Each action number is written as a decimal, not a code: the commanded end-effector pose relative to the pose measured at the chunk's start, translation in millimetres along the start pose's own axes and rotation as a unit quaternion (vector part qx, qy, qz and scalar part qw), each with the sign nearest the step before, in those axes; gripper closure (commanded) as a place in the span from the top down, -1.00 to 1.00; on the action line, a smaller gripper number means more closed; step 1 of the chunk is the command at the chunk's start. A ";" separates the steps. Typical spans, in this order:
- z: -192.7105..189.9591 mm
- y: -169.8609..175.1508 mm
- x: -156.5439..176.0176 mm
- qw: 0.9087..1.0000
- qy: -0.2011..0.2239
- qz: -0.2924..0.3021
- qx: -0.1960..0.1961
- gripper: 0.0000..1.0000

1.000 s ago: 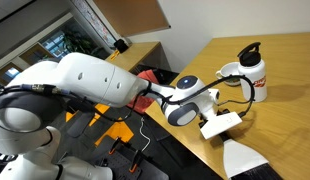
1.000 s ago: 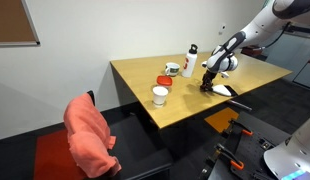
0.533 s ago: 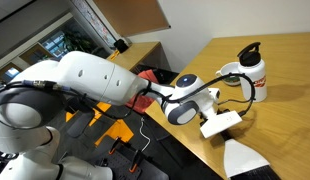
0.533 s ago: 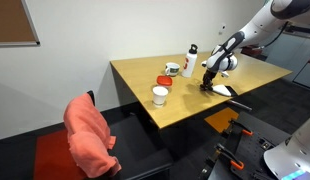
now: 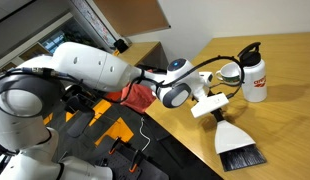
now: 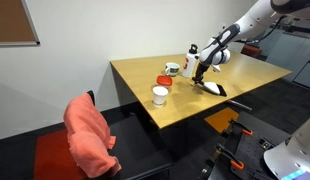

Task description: Move the candies from the white cup to the bowl and close it

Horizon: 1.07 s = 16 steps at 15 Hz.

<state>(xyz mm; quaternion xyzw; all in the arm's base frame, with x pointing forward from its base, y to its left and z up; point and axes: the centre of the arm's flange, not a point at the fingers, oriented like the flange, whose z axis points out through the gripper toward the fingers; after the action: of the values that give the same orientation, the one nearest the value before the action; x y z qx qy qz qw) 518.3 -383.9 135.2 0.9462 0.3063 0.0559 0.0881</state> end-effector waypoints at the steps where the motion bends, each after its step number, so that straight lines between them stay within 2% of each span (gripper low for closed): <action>1: -16.7 7.4 46.7 0.999 0.012 0.025 -0.023 -0.68; 8: -22.5 19.0 121.9 0.996 0.030 0.060 -0.063 -0.68; 16: -8.7 36.7 171.4 0.993 0.030 0.094 -0.070 -0.68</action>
<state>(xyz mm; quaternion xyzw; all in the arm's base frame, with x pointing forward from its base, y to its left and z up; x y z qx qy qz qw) 648.4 -306.9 164.4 0.9572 0.2264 0.1237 0.1308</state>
